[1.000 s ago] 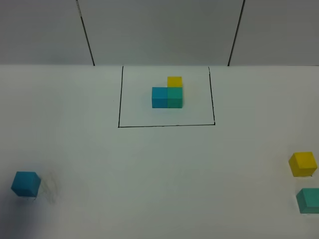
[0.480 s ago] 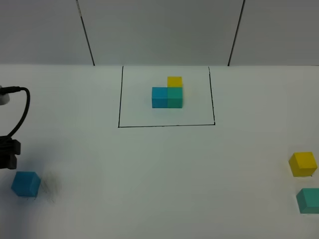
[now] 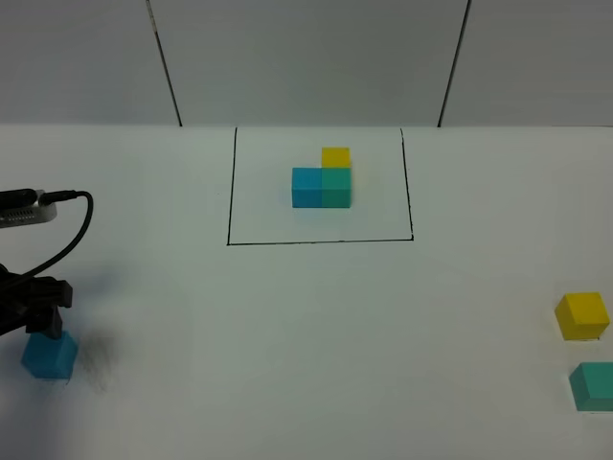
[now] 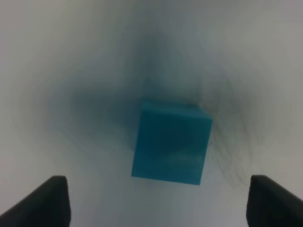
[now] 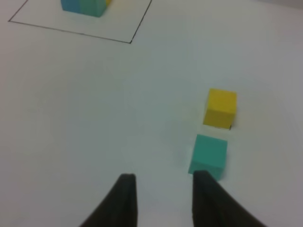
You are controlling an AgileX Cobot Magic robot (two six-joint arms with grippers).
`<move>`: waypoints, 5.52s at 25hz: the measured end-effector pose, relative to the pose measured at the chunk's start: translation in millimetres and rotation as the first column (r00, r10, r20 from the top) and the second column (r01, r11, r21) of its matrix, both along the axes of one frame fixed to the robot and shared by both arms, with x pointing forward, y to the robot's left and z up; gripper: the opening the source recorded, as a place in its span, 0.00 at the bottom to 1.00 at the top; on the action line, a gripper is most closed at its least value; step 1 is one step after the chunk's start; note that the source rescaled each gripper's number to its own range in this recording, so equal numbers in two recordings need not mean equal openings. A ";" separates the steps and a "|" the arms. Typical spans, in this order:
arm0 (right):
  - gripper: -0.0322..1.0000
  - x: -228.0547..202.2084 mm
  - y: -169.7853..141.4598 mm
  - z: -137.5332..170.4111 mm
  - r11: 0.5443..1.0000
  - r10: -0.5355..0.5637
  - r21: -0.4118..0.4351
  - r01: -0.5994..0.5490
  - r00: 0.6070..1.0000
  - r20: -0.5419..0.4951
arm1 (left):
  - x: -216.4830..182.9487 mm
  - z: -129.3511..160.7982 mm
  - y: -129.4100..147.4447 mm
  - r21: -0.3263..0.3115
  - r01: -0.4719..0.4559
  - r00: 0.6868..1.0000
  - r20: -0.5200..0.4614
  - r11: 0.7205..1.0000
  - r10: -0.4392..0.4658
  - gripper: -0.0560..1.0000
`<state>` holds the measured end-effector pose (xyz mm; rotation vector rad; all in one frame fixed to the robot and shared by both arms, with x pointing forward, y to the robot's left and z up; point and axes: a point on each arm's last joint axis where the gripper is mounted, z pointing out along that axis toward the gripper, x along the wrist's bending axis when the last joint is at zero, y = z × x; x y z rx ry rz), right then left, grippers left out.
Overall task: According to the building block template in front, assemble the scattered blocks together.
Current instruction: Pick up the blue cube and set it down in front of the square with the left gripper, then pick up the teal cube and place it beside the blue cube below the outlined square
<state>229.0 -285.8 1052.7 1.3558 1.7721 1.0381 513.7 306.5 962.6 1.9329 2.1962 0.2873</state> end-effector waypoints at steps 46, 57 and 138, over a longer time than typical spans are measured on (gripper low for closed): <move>0.14 0.0 0.0 0.0 1.000 0.000 0.000 0.000 1.000 0.000 | 37.8 20.7 -149.7 0.065 0.965 0.256 -0.003 0.255 -0.967 0.05; 0.14 0.0 0.0 0.0 1.000 0.000 0.000 0.000 1.000 0.000 | 6.2 -28.1 -239.4 0.164 0.964 -0.187 -0.132 -0.208 -0.973 0.05; 0.14 0.0 0.0 0.0 1.000 0.000 0.000 0.000 1.000 0.000 | -9.7 187.2 -11.7 0.405 0.369 0.857 0.200 0.836 -0.475 1.00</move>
